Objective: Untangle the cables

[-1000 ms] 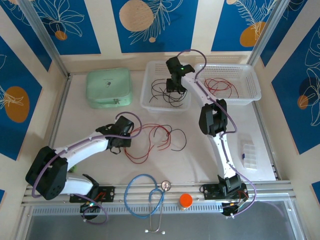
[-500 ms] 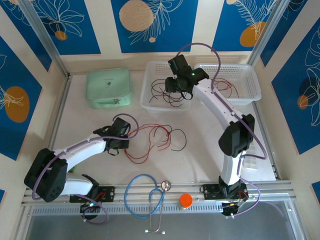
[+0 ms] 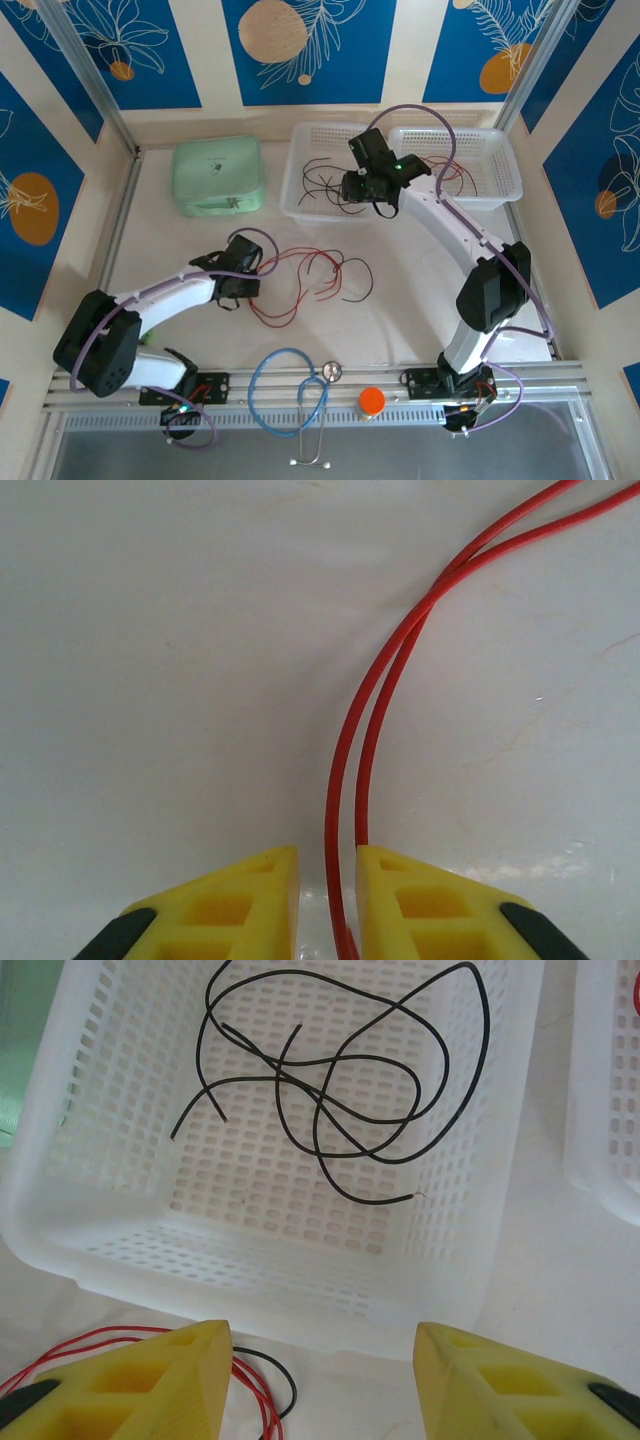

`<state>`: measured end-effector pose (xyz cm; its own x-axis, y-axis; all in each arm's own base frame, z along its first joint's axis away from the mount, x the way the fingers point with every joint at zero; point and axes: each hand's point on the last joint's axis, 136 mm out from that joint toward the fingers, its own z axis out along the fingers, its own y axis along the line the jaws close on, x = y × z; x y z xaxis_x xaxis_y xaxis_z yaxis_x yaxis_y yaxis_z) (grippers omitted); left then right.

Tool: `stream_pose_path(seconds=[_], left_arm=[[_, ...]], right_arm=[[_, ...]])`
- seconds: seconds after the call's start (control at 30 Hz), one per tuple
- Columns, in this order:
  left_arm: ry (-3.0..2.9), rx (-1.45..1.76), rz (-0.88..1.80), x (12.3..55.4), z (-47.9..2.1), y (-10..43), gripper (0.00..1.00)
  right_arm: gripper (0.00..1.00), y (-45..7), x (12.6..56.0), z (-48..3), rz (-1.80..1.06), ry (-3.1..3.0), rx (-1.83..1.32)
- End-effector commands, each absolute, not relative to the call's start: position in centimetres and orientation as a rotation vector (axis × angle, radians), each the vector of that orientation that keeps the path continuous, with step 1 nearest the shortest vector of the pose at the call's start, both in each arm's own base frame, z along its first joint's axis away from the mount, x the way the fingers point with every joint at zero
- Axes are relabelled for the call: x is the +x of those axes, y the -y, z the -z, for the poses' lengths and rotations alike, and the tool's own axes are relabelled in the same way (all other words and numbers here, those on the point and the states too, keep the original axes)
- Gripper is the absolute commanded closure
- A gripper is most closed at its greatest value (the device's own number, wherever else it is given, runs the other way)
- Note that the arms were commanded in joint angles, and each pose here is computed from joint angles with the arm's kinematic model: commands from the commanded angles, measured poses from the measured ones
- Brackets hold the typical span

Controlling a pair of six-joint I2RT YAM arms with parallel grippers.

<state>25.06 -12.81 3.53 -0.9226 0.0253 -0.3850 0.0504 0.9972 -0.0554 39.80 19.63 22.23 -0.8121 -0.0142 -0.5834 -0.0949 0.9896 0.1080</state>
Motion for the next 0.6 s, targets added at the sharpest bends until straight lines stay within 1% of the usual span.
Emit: stream_pose_path(seconds=[0.0,0.07,0.13,0.3,0.4,0.5,0.57], left_arm=[[-2.768,0.025,0.064,25.2,-2.8,12.4,0.78],[-2.777,0.028,0.074,25.4,-2.4,12.6,0.78],[-2.785,0.028,0.082,25.5,-2.1,12.9,0.80],[-2.764,0.020,0.105,26.0,-2.7,13.3,0.92],[-2.732,0.023,0.121,26.2,-4.4,13.4,1.00],[-2.686,0.038,0.153,26.4,-7.2,13.6,1.00],[-2.643,0.063,0.199,26.5,-9.7,14.1,1.00]], right_arm=[[0.48,-19.0,39.2,-23.6,-0.211,-2.473,-0.031],[0.49,-18.7,38.6,-23.6,-0.211,-2.475,-0.024],[0.49,-18.4,38.2,-23.6,-0.216,-2.474,-0.015],[0.49,-17.6,36.7,-23.7,-0.223,-2.472,0.013],[0.49,-17.0,35.5,-24.0,-0.243,-2.463,0.033],[0.50,-17.1,34.1,-24.1,-0.299,-2.456,0.021],[0.50,-17.8,33.1,-24.1,-0.367,-2.441,-0.042]])
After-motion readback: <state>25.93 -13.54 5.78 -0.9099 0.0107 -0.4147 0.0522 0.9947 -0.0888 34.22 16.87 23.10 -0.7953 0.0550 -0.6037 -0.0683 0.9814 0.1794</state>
